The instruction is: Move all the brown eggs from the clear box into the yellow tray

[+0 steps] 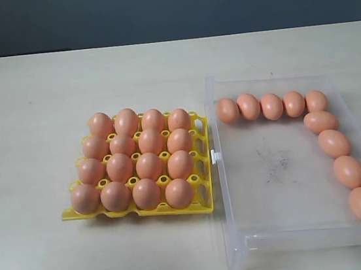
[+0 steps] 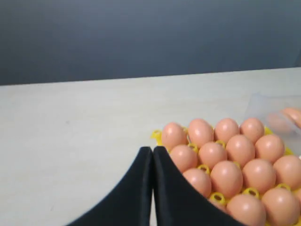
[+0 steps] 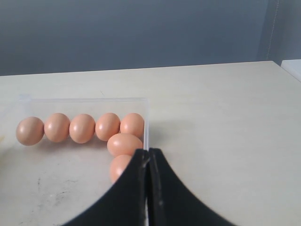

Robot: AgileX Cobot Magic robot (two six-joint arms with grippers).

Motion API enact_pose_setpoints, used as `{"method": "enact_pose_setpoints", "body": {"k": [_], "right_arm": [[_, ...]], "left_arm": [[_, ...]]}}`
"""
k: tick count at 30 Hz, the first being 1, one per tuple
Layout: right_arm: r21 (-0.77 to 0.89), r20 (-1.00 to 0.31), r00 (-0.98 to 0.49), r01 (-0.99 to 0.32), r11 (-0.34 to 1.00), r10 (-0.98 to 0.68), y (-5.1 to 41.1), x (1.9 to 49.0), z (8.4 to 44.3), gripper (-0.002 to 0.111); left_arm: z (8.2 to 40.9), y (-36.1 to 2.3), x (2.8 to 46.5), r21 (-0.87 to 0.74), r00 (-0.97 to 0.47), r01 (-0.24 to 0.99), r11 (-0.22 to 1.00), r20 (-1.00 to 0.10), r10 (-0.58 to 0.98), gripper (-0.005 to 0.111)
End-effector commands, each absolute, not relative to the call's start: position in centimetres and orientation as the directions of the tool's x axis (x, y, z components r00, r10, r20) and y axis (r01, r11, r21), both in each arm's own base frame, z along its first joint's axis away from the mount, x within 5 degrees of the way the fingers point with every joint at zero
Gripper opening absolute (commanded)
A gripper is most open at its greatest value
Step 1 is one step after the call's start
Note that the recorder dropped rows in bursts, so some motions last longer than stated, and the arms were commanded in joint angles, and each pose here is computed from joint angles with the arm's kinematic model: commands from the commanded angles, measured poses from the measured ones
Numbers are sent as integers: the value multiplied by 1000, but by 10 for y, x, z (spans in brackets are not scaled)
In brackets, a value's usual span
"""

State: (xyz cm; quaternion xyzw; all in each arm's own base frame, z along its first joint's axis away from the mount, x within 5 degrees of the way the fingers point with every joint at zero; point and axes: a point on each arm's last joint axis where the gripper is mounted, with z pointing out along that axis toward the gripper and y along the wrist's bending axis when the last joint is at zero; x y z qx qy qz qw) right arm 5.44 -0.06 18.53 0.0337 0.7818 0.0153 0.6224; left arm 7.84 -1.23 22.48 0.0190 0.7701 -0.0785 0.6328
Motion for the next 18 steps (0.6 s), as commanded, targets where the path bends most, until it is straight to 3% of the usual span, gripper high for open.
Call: {"method": "enact_pose_setpoints", "body": {"k": [1, 11, 18], "right_arm": [[60, -975, -214, 38, 997, 67, -1, 54, 186, -1], [60, -975, -214, 38, 997, 67, -1, 54, 186, -1], [60, -975, -214, 38, 997, 67, -1, 54, 186, -1]], "left_arm": [[215, -7, 65, -92, -279, 52, 994, -957, -74, 0], [182, -2, 53, -165, -265, -59, 985, -948, -175, 0], [182, -1, 53, -161, -251, -66, 985, -953, -172, 0]]}}
